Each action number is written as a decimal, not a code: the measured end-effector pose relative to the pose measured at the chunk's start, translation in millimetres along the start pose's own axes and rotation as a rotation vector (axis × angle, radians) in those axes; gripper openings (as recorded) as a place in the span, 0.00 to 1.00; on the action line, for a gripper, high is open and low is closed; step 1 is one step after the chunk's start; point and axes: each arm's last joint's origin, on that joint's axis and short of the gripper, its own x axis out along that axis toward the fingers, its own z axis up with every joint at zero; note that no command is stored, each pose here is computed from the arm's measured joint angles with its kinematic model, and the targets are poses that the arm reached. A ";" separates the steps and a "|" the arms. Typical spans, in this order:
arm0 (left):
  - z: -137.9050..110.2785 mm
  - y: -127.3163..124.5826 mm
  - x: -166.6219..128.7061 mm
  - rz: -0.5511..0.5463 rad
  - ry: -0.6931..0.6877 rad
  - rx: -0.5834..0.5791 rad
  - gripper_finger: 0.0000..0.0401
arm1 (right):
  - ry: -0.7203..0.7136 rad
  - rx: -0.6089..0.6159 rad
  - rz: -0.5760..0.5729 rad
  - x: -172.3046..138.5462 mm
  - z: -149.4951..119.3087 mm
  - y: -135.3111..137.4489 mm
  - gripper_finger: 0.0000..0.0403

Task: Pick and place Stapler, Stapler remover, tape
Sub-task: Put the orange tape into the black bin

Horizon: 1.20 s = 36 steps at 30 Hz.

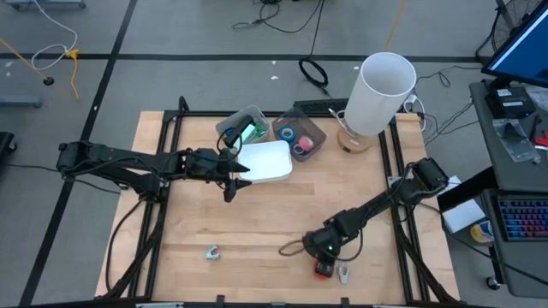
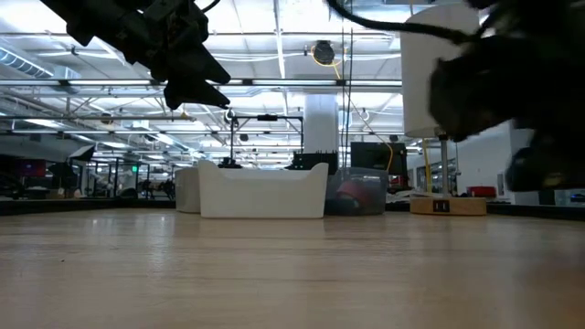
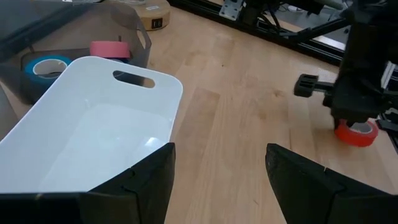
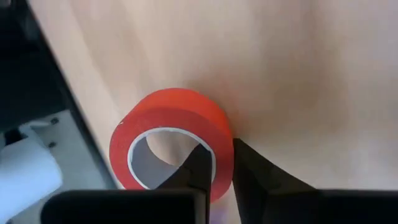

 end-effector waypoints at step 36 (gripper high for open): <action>4.2 -1.3 -0.2 -0.016 -0.042 -0.127 0.62 | -1.320 0.194 -0.891 -224.5 129.3 -134.2 0.08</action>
